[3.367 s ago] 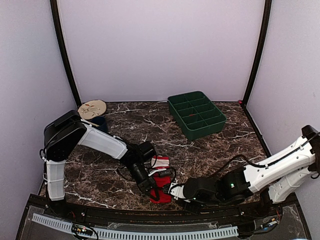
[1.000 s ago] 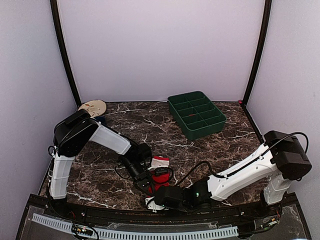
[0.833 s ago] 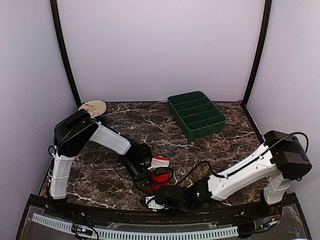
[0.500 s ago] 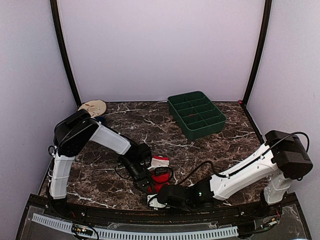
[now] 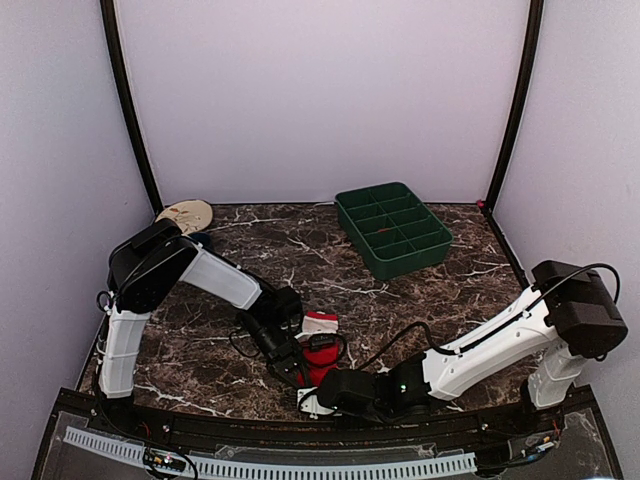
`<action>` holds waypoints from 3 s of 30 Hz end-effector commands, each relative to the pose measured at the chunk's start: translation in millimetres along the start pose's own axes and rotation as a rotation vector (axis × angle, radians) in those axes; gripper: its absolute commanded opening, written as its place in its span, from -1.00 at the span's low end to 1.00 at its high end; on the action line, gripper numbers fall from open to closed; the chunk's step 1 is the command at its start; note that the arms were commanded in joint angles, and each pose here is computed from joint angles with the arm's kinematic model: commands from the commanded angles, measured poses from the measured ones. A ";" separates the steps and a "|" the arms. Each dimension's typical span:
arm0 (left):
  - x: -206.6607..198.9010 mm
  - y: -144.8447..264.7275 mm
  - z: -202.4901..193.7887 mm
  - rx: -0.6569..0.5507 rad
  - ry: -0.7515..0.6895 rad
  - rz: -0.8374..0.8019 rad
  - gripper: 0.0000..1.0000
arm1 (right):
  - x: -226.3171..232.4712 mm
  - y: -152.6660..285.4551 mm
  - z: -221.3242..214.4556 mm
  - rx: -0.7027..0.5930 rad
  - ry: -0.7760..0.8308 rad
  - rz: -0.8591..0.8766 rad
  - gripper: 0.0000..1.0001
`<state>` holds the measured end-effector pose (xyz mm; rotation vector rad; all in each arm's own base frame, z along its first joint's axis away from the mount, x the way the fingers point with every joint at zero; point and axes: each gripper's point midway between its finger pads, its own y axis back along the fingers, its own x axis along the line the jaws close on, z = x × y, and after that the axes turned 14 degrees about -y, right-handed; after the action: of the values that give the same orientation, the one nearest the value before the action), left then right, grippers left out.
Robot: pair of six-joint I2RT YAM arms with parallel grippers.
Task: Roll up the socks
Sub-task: Roll the sock at the center of the board.
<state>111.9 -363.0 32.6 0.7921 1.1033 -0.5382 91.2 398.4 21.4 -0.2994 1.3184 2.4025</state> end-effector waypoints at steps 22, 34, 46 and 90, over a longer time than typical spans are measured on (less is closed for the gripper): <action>47.4 12.9 -28.3 0.050 0.101 0.219 0.02 | 12.7 -17.1 -62.8 0.283 -0.066 0.144 -1.00; 46.1 49.5 -6.4 -0.123 0.070 0.371 0.03 | 19.0 -12.3 -62.7 0.330 -0.109 0.208 -1.00; 22.5 77.2 19.1 -0.335 -0.060 0.515 0.04 | 11.8 -11.5 -47.0 0.318 -0.115 0.190 -1.00; -43.6 120.9 -20.1 -0.755 -0.567 1.113 -0.44 | -8.7 5.4 14.9 0.381 -0.472 0.722 -0.99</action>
<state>171.0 -274.9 97.2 0.4506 0.2415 0.5147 103.8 406.9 30.9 0.7669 1.7619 2.4164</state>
